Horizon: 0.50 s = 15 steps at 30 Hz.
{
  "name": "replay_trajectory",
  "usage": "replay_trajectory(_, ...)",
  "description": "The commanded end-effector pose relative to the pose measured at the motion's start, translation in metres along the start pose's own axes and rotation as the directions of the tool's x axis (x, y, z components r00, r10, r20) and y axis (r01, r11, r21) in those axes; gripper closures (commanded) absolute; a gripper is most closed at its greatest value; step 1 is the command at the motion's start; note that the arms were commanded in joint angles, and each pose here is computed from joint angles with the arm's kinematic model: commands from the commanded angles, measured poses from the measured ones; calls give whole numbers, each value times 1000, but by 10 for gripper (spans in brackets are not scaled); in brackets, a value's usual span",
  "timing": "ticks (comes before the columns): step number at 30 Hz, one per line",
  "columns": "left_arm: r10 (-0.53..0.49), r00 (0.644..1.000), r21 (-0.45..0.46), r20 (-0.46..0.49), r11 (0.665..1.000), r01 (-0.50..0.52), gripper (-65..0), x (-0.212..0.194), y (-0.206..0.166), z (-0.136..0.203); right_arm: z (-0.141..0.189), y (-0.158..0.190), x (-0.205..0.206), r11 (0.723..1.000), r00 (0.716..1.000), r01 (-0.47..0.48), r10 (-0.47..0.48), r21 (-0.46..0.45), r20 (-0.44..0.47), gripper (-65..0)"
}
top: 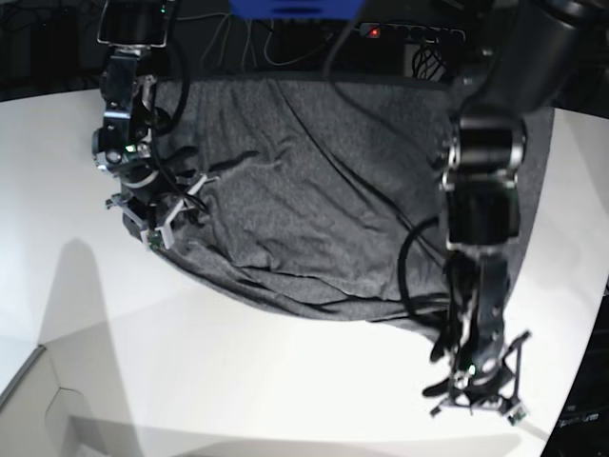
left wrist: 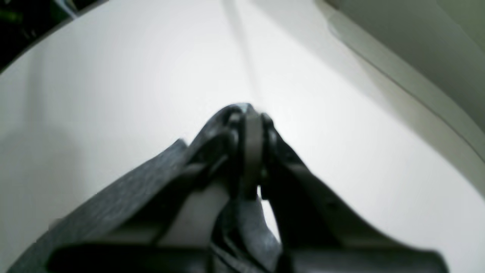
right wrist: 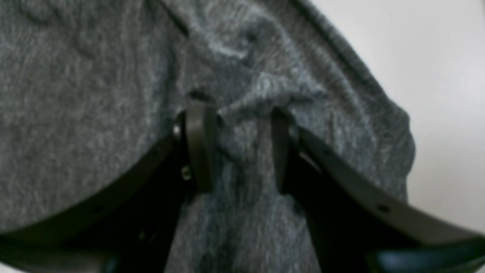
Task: Layout the t-shirt on the table in an organized manner, then fold the t-shirt properly
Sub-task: 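Drag the hem corner outward with the left gripper, right gripper holding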
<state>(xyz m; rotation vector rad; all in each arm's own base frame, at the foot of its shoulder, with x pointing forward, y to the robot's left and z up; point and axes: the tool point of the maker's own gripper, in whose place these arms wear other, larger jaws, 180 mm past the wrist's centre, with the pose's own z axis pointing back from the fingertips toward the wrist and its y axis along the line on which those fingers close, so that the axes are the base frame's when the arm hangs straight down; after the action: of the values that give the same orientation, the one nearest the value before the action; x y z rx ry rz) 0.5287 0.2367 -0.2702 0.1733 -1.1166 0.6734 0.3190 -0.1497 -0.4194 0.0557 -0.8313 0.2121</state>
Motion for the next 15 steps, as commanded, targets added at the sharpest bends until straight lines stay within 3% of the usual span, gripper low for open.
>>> replay_trajectory(1,2,999,4,48,1000,-2,-29,25,-7,-2,2,-4,16,1000,999,-3,3,-6,51,-240)
replay_trajectory(4,-25,1000,31,10,999,24,-134,12,-5,-13,2,-4,17,1000,999,-5,5,-7,52,-240)
replay_trajectory(10,-33,998,34,60,999,31,-389,15,-5,-13,2,-3,18,1000,999,-3,3,-6,54,-240)
replay_trajectory(12,-30,996,32,78,999,28,-431,18,-2,-11,2,-3,18,1000,998,-2,2,-6,56,-240)
replay_trajectory(15,-35,996,35,88,999,32,-431,10,9,-7,2,-3,18,1000,998,-2,2,-6,56,-240)
